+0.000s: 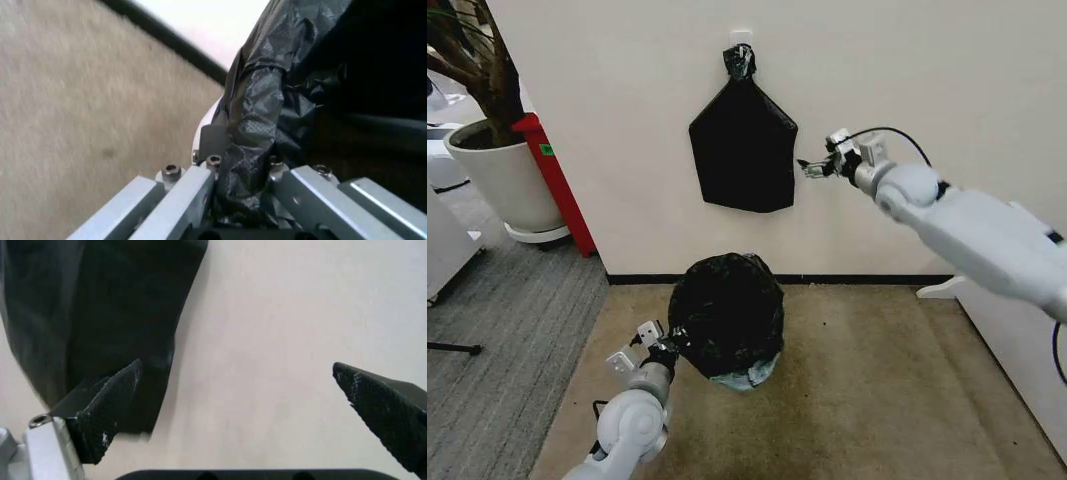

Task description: Place the garbage bag over the trash bin.

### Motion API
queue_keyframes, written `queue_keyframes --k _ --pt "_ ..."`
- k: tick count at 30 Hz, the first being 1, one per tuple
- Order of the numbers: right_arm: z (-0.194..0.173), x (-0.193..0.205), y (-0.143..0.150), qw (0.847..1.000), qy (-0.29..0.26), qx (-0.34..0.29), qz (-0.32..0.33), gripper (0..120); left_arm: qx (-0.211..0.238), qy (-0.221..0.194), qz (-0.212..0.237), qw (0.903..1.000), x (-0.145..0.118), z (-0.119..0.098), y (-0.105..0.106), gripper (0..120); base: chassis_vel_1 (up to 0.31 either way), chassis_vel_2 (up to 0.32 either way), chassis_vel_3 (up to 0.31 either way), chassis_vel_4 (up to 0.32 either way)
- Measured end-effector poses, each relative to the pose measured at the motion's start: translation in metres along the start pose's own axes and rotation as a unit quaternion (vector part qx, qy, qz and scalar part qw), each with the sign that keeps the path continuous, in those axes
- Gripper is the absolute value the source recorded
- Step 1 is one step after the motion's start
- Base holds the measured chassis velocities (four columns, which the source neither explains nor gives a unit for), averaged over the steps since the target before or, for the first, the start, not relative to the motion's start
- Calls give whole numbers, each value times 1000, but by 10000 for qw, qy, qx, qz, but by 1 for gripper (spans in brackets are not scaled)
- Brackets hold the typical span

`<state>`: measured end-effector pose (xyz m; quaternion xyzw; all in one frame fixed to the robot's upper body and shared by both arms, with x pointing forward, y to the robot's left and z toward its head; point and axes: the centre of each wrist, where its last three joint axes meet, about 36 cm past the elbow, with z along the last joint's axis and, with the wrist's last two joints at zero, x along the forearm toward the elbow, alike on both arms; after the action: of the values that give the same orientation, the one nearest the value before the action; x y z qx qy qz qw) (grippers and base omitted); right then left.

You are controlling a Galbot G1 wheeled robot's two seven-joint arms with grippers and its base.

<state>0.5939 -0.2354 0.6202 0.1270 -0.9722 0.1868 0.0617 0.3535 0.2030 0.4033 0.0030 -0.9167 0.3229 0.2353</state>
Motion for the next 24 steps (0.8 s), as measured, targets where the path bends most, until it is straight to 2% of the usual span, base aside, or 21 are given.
queue_keyframes --k 1,3,4,6,9,12,15,19,21,24 --pt "-5 18 17 9998 154 5 83 100 90 182 -18 9998 0 -1 -3 0 0 0 0 0" --pt "-7 22 22 9998 182 2 92 100 125 253 -26 9996 1 -2 -3 0 0 0 0 0" --pt "-14 44 45 9996 261 21 114 100 266 501 -40 9984 0 -3 -6 0 0 0 0 0" --pt "-26 70 71 9997 224 12 15 100 378 780 -57 9962 -1 -4 -8 0 0 0 0 0" --pt "-32 97 95 9997 132 -21 -210 100 465 1140 -63 9924 -1 -5 -12 0 0 0 0 0" --pt "-37 110 103 9991 115 7 -399 100 469 1221 -13 9914 0 -5 -16 0 0 0 0 0" --pt "-48 131 110 9965 104 -78 -825 100 402 1157 9 9925 -4 -6 -20 0 0 0 0 0" --pt "-56 150 122 9925 111 -247 -1190 91 350 872 -61 9956 -11 -4 -19 0 0 0 0 0" --pt "-54 159 137 9894 175 -347 -1399 82 287 500 -51 9983 -17 -2 -19 0 0 0 0 0" --pt "-45 161 154 9862 322 -450 -1561 70 198 200 -19 9996 -23 -2 -22 0 0 0 0 0"
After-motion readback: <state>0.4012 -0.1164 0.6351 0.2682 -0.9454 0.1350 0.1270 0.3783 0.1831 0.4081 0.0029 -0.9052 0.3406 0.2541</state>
